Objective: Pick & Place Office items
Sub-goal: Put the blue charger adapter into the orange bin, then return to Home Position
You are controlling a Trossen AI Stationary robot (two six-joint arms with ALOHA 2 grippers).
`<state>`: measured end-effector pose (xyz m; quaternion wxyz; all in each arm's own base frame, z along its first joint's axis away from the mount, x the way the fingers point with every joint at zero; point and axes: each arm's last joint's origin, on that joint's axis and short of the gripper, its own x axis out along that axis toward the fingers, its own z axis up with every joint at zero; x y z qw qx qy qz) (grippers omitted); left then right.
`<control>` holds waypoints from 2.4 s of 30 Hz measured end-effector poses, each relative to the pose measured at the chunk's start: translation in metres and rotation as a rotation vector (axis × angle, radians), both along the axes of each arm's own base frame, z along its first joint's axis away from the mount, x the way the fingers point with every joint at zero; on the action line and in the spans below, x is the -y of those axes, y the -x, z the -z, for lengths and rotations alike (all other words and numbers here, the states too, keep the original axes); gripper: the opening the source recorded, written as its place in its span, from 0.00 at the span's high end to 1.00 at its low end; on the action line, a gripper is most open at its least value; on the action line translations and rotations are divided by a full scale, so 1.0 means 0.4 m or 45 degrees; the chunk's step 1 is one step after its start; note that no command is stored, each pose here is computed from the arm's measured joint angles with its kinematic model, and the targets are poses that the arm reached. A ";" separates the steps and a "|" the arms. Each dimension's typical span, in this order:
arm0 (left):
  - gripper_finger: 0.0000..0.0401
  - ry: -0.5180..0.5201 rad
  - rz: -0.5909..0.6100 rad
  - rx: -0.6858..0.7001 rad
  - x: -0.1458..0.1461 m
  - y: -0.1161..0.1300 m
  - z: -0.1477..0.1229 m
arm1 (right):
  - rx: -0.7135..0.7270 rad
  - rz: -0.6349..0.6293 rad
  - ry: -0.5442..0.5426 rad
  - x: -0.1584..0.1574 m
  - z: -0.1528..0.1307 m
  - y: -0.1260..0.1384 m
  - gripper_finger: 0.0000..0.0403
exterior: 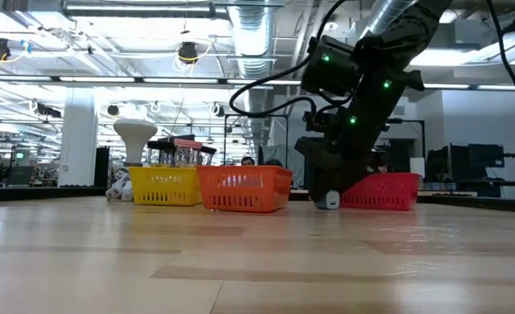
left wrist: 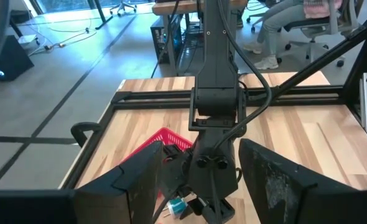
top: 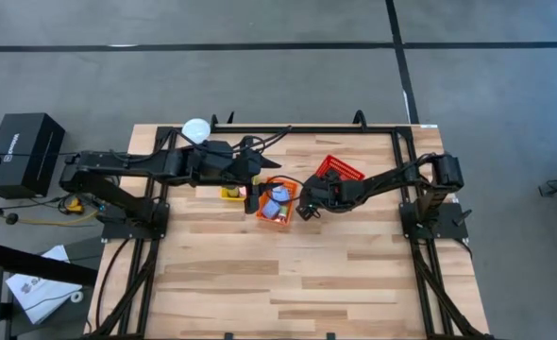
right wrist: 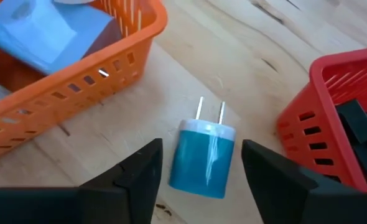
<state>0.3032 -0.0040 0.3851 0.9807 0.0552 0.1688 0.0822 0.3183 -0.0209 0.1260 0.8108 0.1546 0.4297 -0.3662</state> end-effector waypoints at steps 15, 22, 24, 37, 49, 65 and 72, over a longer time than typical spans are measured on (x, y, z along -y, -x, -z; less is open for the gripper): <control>0.49 0.000 0.000 0.000 0.000 0.000 0.000 | 0.004 -0.008 -0.002 -0.010 0.000 0.000 0.68; 0.49 0.000 0.000 0.000 0.000 0.000 0.000 | -0.043 -0.099 0.041 -0.010 -0.001 -0.001 0.70; 0.49 0.000 0.000 0.000 0.000 0.000 0.000 | -0.071 -0.151 0.062 -0.010 -0.001 -0.001 0.69; 0.49 -0.001 0.000 0.001 0.000 0.000 0.000 | 0.097 -0.322 0.065 -0.056 -0.204 0.023 0.68; 0.49 -0.002 0.000 0.001 0.000 0.000 0.000 | 0.331 -0.534 0.141 -0.100 -0.118 -0.103 0.67; 0.49 -0.001 0.000 -0.001 0.000 0.000 0.000 | -0.037 -0.633 0.077 -0.071 -0.146 -0.182 0.37; 0.49 0.000 0.005 -0.001 0.003 0.000 0.000 | -0.255 -0.659 0.049 -0.068 -0.210 -0.166 0.37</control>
